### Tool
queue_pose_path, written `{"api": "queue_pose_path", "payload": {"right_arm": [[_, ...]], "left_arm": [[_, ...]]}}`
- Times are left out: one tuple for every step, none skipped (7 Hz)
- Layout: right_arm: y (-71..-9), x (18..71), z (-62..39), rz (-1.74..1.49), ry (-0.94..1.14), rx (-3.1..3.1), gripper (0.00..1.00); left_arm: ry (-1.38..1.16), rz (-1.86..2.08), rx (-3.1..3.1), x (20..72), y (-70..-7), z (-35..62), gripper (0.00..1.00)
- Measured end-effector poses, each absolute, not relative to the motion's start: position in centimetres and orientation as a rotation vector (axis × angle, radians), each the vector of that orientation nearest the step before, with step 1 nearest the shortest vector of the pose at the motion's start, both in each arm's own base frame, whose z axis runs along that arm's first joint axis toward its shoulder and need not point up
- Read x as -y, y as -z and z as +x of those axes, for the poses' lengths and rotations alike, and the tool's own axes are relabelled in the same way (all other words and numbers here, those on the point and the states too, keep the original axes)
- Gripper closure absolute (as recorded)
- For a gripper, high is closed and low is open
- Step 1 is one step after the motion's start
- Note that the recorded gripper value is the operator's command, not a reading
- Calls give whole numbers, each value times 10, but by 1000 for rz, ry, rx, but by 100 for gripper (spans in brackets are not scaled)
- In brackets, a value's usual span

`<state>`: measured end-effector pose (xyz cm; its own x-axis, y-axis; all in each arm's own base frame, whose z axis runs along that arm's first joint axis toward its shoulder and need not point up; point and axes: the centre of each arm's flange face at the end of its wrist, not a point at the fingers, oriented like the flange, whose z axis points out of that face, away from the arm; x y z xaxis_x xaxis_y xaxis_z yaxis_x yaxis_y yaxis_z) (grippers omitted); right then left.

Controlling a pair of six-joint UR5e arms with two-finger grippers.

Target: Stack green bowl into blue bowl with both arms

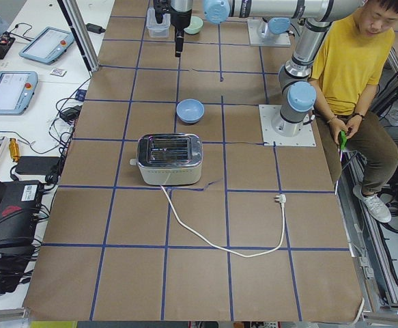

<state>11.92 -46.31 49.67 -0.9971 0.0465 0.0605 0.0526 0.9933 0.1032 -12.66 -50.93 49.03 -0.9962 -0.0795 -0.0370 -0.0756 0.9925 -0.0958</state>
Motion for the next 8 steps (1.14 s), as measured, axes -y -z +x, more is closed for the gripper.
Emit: {"api": "queue_pose_path", "payload": {"right_arm": [[-497,463,119,-76,161,3078,0],[-497,463,119,-76,159,3078,0],[-498,463,119,-76,157,3078,0],[-498,463,119,-77,157,3078,0],[-497,462,119,-77,158,3078,0],[-497,462,119,-77,158,3077,0],[-496,462,119,-78,163,3076,0],[-495,462,118,-79,172,3074,0]], "left_arm": [[146,-119,-3093,509,-490,-126,0],[143,-117,-3091,509,-490,-126,0],[136,-116,-3090,509,-489,-125,0],[132,-116,-3088,509,-488,-125,0],[125,-116,-3087,508,-489,-125,0],[104,-118,-3086,508,-489,-124,0],[83,-121,-3085,509,-488,-123,0],[70,-123,-3086,510,-486,-123,0]]}}
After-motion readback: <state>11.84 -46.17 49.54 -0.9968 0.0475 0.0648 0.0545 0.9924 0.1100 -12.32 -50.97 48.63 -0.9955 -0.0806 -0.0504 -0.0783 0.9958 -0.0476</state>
